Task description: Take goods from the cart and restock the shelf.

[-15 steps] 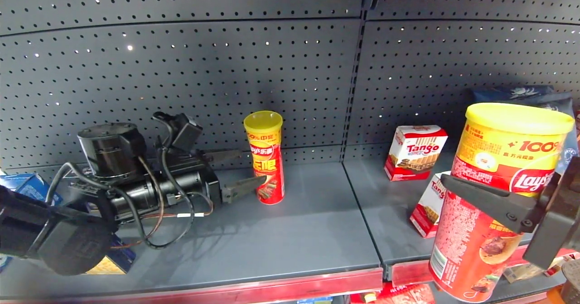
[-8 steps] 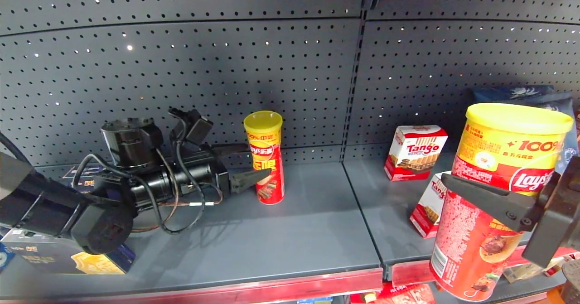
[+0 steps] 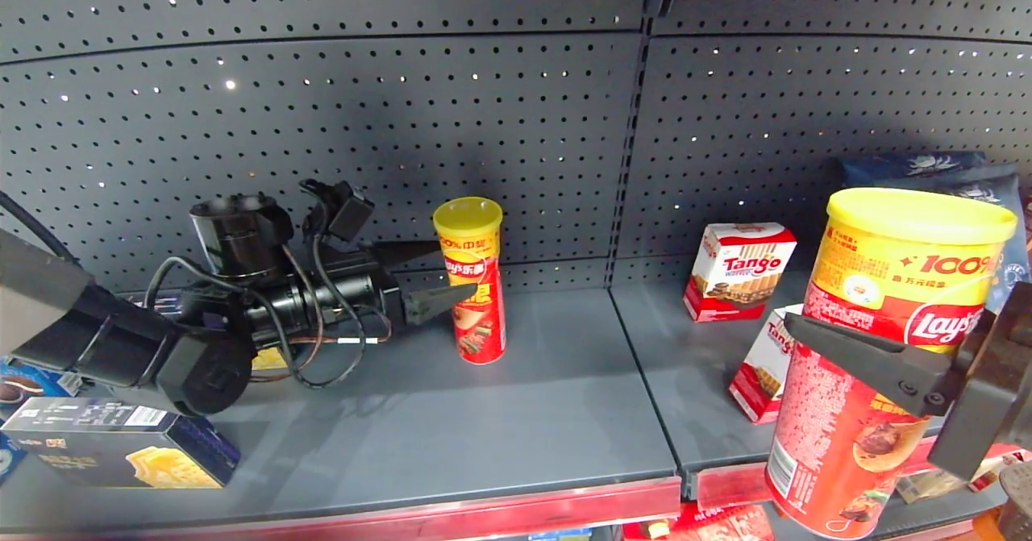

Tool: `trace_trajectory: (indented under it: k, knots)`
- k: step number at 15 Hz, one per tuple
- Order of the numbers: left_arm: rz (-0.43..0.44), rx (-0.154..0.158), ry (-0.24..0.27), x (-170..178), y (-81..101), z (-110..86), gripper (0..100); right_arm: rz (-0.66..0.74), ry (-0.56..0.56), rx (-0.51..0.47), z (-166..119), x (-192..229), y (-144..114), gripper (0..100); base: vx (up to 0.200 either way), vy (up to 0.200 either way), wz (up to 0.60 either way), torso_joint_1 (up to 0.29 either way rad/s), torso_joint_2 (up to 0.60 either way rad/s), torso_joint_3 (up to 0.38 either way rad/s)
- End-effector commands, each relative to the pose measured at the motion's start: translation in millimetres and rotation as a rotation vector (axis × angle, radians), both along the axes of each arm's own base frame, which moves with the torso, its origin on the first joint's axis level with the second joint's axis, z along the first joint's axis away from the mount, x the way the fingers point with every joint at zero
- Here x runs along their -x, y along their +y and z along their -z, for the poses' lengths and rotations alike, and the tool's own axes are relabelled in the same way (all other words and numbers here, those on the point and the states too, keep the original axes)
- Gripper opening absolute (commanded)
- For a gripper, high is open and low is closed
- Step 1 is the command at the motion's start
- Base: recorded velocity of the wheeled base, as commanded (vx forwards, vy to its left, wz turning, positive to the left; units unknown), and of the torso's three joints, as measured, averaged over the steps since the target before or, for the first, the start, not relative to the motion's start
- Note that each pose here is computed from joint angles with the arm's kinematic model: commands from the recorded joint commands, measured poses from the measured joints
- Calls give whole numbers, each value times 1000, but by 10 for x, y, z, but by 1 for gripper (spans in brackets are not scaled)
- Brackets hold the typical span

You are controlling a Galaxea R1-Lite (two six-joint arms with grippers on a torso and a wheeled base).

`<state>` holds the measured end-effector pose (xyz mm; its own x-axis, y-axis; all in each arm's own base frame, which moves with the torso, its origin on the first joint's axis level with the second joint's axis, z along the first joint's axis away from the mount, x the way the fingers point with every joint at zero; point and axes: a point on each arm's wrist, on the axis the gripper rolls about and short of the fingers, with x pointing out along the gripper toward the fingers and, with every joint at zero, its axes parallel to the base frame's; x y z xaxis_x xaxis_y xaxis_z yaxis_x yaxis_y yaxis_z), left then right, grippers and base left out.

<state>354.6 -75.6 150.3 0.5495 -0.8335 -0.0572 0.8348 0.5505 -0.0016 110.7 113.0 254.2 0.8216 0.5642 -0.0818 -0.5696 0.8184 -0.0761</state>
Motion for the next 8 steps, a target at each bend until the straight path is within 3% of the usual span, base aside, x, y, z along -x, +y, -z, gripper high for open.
trace_trajectory:
  k: [1,8]
  knots:
    - [11,3,-1,-68,38,20,100,0,1,2,3,-2,4,0,0,0,0,0,0,0]
    - [54,32,-21,-324,34,-12,100,1,2,3,5,-4,2,0,0,0,0,0,0,0]
